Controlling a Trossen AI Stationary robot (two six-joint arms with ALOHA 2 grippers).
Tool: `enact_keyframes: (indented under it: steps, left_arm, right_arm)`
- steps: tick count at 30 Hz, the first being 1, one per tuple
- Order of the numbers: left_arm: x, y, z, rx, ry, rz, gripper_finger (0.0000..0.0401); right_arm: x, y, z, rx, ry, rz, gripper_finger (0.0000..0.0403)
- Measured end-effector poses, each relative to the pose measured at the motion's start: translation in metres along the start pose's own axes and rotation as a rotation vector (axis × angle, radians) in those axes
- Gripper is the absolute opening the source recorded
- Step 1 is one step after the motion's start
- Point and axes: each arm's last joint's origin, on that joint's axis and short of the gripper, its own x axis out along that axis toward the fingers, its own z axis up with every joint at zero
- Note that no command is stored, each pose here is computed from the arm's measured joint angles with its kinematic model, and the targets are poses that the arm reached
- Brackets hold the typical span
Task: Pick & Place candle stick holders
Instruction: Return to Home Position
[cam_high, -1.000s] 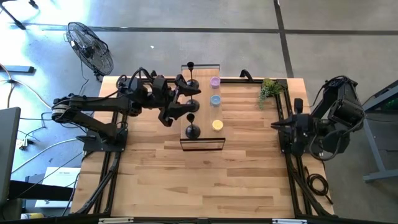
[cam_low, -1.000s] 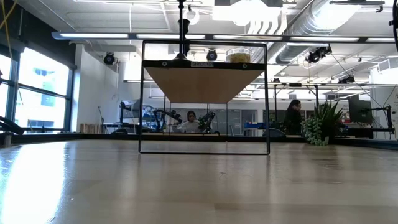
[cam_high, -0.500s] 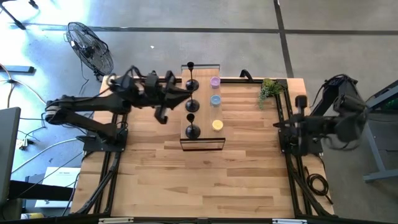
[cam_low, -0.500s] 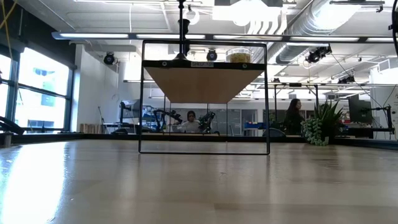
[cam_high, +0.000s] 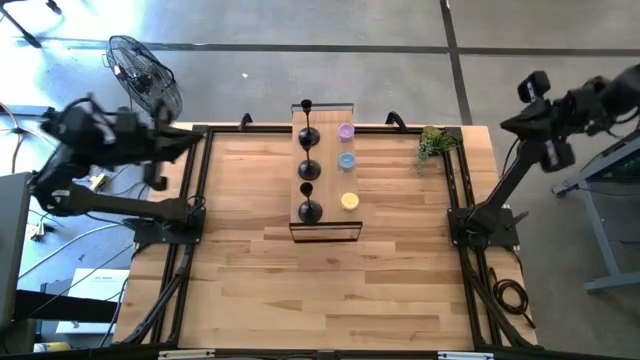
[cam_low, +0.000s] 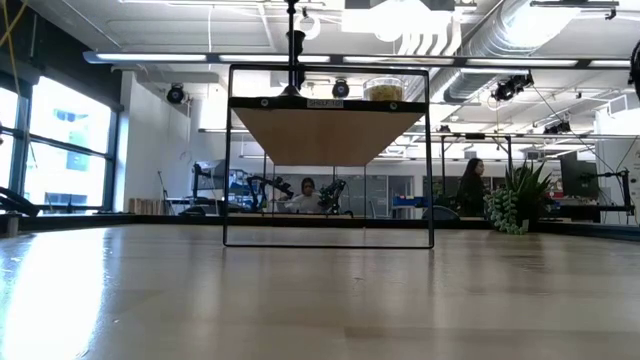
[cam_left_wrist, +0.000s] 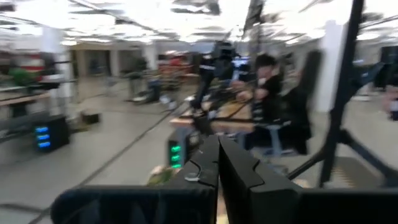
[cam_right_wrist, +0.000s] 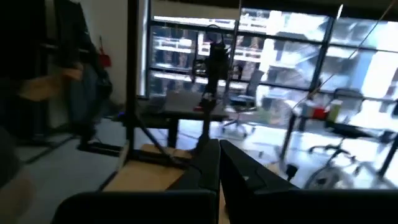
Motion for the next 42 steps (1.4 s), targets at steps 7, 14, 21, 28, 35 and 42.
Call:
enact_keyframes:
  steps: [7,14,21,28,35,42]
  left_arm:
    - [-0.064,0.009,-0.013,0.019,0.105,0.128,0.0001]
    - [-0.079,0.011,-0.033,-0.020,0.114,0.152,0.0000]
    - [-0.066,0.009,-0.073,0.012,0.203,0.119,0.0000]
    - [-0.066,0.007,-0.112,-0.045,0.172,0.037,0.0000]
    - [-0.082,0.008,-0.139,-0.121,0.107,-0.001,0.0000]
    - [-0.078,0.007,-0.150,-0.127,0.123,-0.017,0.0000]
  right_arm:
    - [-0.018,-0.010,-0.060,0.144,0.021,0.007,0.0000]
    - [-0.008,0.014,-0.117,0.117,-0.048,0.132,0.0000]
    - [0.008,0.038,-0.169,0.157,-0.035,0.104,0.0000]
    - [0.024,0.059,-0.184,0.166,-0.068,0.121,0.0000]
    - [0.040,0.079,-0.202,0.194,-0.099,0.117,0.0000]
    - [0.062,0.106,-0.238,0.250,-0.134,0.047,0.0000]
